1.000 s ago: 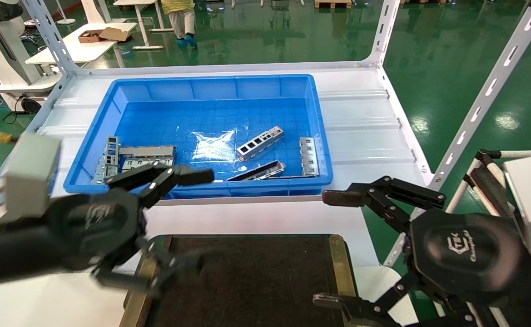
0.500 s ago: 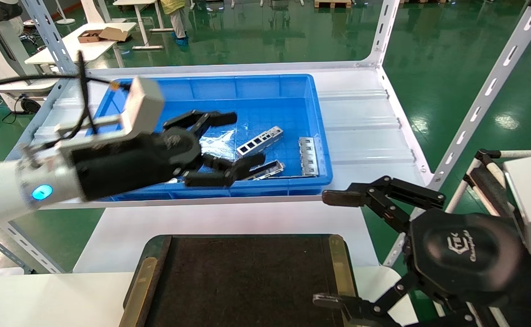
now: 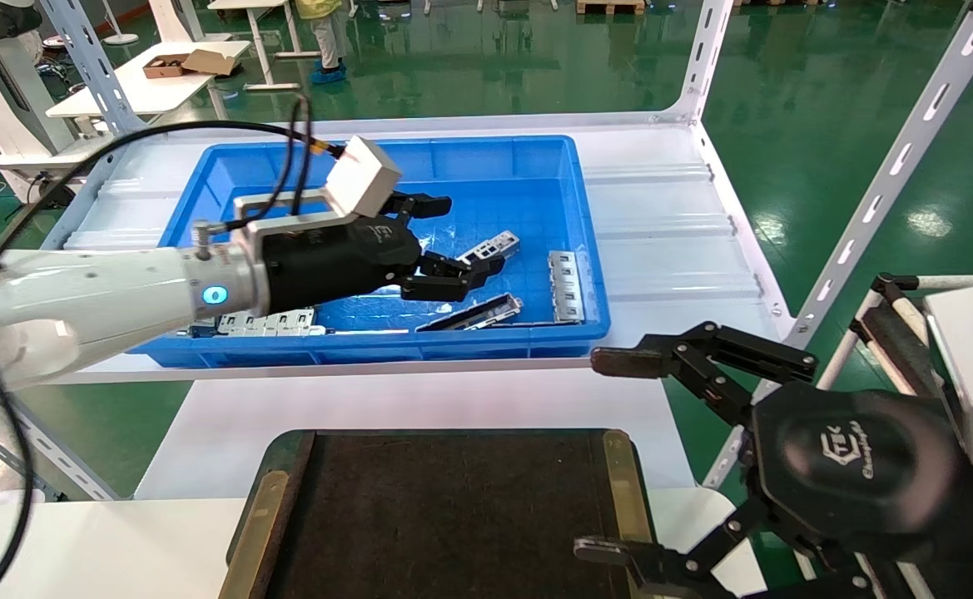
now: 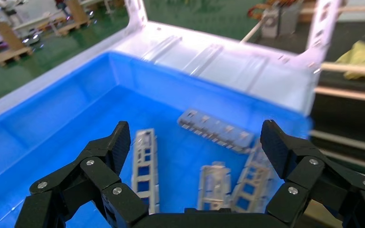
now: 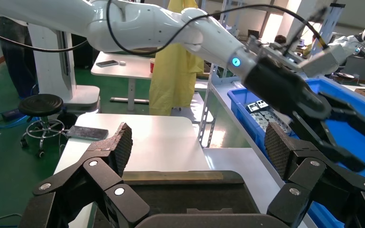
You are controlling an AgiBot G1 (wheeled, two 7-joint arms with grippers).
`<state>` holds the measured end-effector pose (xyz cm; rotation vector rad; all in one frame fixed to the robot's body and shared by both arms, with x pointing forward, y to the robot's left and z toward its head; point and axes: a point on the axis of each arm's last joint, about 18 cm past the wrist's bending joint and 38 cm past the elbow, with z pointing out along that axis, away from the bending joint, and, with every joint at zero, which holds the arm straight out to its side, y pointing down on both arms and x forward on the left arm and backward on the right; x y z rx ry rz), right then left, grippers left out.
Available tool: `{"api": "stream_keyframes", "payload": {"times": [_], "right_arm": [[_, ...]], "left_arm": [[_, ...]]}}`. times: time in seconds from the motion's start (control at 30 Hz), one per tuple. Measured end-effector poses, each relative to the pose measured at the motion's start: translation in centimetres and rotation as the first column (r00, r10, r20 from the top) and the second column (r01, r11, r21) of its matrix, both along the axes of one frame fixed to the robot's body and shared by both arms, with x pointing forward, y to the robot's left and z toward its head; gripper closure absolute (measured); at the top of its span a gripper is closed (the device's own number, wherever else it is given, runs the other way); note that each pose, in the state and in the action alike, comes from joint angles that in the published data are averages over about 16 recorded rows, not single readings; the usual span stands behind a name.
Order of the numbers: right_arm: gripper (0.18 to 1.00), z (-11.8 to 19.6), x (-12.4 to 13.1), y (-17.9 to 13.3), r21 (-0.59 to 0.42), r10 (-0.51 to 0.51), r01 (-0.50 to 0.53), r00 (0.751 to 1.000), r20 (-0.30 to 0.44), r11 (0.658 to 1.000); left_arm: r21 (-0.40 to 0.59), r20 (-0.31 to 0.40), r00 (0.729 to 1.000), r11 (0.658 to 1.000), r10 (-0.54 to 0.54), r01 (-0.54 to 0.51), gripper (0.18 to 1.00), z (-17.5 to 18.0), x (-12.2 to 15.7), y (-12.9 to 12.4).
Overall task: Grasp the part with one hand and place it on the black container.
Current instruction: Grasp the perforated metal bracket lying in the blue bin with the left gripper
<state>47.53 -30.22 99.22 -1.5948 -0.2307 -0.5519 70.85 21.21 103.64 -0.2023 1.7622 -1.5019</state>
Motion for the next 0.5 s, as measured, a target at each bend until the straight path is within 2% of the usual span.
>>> {"api": "stream_keyframes", "payload": {"times": [0.23, 0.5], "right_arm": [[0.178, 0.0, 0.0, 0.0, 0.0, 0.0, 0.0, 1.0, 0.0, 1.0], [0.178, 0.0, 0.0, 0.0, 0.0, 0.0, 0.0, 1.0, 0.0, 1.0]], "left_arm": [[0.013, -0.016, 0.997, 0.997, 0.081, -0.081, 0.184, -0.6, 2.7, -1.2], [0.014, -0.039, 0.989, 0.99, 0.143, -0.143, 0.184, -1.5, 4.3, -2.2]]}}
